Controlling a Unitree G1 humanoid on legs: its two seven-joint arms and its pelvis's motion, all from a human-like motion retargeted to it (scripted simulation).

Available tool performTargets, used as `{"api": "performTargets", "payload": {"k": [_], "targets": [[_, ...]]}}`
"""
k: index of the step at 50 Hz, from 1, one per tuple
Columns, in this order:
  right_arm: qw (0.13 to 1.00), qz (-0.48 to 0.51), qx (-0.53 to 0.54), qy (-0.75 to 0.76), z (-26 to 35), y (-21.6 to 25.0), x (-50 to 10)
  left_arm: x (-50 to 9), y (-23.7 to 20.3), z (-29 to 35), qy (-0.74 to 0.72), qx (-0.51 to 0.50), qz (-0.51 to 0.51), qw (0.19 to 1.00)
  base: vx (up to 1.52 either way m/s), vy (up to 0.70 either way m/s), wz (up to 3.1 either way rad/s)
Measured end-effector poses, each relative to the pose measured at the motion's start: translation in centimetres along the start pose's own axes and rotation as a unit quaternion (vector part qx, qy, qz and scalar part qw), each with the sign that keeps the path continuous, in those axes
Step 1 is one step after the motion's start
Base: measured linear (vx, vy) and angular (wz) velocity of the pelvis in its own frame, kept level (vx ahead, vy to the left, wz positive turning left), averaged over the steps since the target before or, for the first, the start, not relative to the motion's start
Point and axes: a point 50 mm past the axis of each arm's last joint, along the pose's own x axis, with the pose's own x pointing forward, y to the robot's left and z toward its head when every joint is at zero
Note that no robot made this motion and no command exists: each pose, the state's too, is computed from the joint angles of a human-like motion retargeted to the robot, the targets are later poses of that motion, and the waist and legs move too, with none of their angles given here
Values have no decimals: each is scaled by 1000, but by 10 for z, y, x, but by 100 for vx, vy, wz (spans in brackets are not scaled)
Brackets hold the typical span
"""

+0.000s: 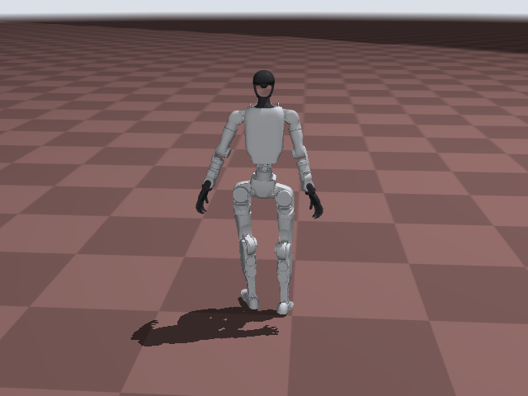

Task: Upper body actions

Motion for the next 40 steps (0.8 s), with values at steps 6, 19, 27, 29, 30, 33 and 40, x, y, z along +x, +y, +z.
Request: {"api": "performTargets", "payload": {"k": [6, 19, 27, 29, 30, 33, 40], "targets": [[999, 10, -16, -46, 19, 6, -1, -19, -85, -15, 55, -166, -10, 985, -9, -6, -26], [990, 58, 15, -131, 66, 20, -7, -12, -77, 8, 10, -191, -132, 973, -2, -10, 54], [985, 98, 6, -139, 84, 15, -7, -6, -64, 29, -1, -143, -125, 982, -1, -6, 55], [985, 95, -28, -143, 91, 8, -5, -7, -68, 33, -4, -163, -128, 978, -3, -1, -4], [984, 91, -41, -149, 95, 5, -5, -7, -70, 35, -8, -173, -129, 977, 0, 0, 0], [981, 80, -52, -169, 105, -1, -6, -8, -73, 36, -12, -189, -125, 974, -2, 1, -20], [979, 84, -27, -187, 115, -4, -7, -11, -81, 19, 26, -194, -121, 973, 1, 3, -32]]}}
